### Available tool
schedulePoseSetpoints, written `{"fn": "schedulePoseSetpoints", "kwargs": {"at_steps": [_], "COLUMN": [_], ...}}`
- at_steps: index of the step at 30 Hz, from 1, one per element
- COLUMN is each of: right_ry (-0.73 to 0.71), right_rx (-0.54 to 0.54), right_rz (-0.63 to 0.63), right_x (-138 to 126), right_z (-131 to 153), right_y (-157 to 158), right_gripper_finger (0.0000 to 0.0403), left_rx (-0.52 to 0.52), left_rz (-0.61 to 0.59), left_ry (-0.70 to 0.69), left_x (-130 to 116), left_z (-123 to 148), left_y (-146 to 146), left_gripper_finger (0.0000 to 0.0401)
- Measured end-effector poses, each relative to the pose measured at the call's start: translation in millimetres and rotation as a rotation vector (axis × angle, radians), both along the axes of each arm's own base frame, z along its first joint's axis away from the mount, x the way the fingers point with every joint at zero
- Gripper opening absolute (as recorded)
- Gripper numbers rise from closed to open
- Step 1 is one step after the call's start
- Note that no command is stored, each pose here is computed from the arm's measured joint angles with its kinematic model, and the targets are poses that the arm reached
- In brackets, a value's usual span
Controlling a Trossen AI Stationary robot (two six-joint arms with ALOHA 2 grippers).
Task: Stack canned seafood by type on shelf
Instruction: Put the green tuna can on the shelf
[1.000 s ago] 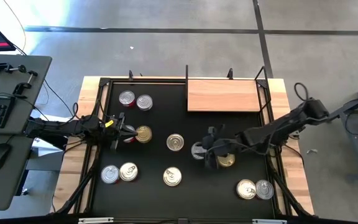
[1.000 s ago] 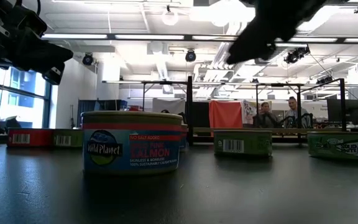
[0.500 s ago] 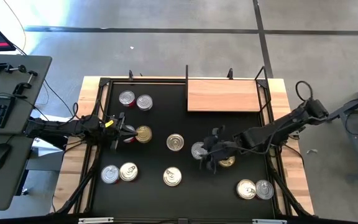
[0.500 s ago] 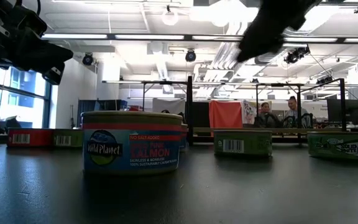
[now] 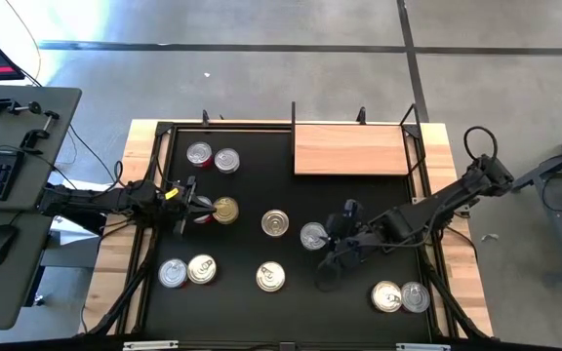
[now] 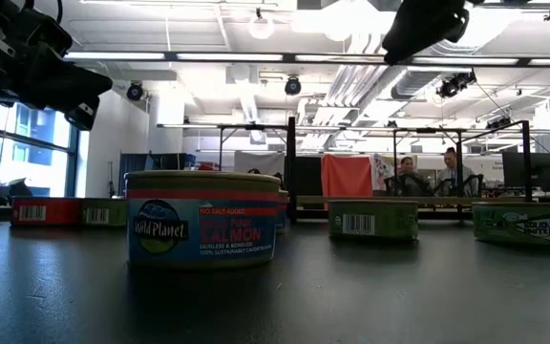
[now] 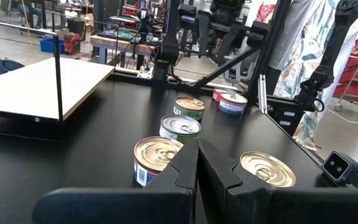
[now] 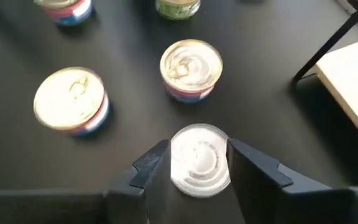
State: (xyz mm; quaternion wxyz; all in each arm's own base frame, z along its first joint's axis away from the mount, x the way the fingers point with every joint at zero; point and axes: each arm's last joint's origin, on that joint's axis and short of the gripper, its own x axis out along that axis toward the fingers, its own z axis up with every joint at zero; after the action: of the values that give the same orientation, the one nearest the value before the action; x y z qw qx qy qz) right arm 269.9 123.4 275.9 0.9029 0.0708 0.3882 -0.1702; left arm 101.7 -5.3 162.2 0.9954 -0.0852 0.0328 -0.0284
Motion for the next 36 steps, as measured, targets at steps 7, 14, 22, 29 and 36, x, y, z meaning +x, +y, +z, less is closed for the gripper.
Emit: {"fn": "schedulePoseSetpoints", "kwargs": {"at_steps": [7, 14, 22, 29, 36], "right_ry": [0.024, 0.086, 0.164, 0.164, 0.194], "right_rx": [-0.015, -0.030, -0.041, -0.042, 0.018], "right_rz": [-0.027, -0.021, 0.051, 0.045, 0.098], "right_x": [9, 18, 22, 23, 23], "right_z": [-15, -33, -45, -44, -45], "right_y": [4, 9, 10, 8, 10], "right_gripper_finger": [0.0146, 0.0146, 0.0146, 0.0146, 0.0146], "left_rx": [0.000, 0.000, 0.000, 0.000, 0.000], "left_rz": [0.000, 0.000, 0.000, 0.000, 0.000], "left_ry": [0.000, 0.000, 0.000, 0.000, 0.000], "left_x": [0, 0, 0, 0, 0], "left_z": [0, 0, 0, 0, 0], "left_y": [0, 0, 0, 0, 0], "left_gripper_finger": [0.0001, 0.0001, 0.0001, 0.0001, 0.0001]}}
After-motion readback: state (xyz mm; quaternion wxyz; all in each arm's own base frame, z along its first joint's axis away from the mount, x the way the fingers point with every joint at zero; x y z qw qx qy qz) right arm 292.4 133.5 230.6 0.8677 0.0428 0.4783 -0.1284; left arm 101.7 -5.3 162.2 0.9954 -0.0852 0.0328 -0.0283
